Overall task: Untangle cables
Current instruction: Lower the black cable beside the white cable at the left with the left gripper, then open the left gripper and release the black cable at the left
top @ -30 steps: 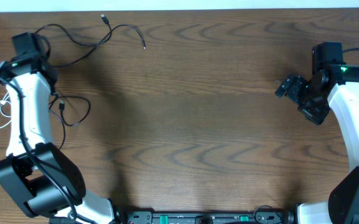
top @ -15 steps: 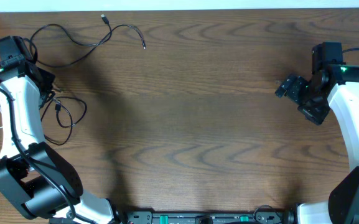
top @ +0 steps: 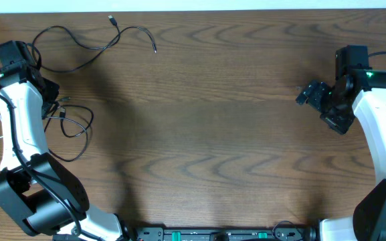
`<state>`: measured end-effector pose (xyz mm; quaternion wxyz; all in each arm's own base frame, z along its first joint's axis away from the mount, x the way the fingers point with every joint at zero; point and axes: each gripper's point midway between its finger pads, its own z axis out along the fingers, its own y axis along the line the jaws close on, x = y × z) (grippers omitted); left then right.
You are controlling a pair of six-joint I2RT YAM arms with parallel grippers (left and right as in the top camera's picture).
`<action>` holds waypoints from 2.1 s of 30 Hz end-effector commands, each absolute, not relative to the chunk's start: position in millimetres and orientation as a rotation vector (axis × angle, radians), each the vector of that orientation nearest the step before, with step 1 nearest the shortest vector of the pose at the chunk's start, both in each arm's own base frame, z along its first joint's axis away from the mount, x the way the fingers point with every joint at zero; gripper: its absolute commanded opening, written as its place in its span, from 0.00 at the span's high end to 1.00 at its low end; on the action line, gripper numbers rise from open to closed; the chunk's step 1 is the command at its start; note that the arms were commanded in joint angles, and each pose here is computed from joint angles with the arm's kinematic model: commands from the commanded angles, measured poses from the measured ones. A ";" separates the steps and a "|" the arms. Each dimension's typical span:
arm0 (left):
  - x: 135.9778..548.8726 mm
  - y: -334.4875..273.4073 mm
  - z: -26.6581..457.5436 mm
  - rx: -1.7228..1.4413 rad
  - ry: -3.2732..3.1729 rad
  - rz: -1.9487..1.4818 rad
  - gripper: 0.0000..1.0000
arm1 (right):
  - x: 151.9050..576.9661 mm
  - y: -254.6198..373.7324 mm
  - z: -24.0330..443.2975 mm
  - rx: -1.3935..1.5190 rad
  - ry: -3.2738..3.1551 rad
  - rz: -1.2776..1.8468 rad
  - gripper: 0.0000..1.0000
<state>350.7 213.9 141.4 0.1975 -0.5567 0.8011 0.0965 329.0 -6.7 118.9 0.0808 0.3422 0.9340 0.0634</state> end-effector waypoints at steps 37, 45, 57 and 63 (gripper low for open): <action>381.7 253.3 33.6 -1.450 2.399 0.099 0.93 | 329.0 -6.5 119.3 1.031 2.788 0.189 0.01; 409.1 238.7 41.1 -1.321 2.381 -0.166 0.92 | 329.0 -6.5 119.3 1.031 2.788 0.189 0.01; 362.3 265.8 49.6 -1.406 2.436 0.108 0.62 | 329.0 -6.5 119.3 1.031 2.788 0.189 0.01; 359.4 273.6 109.9 -1.446 2.256 0.103 0.61 | 329.0 -6.6 119.3 1.031 2.788 0.189 0.01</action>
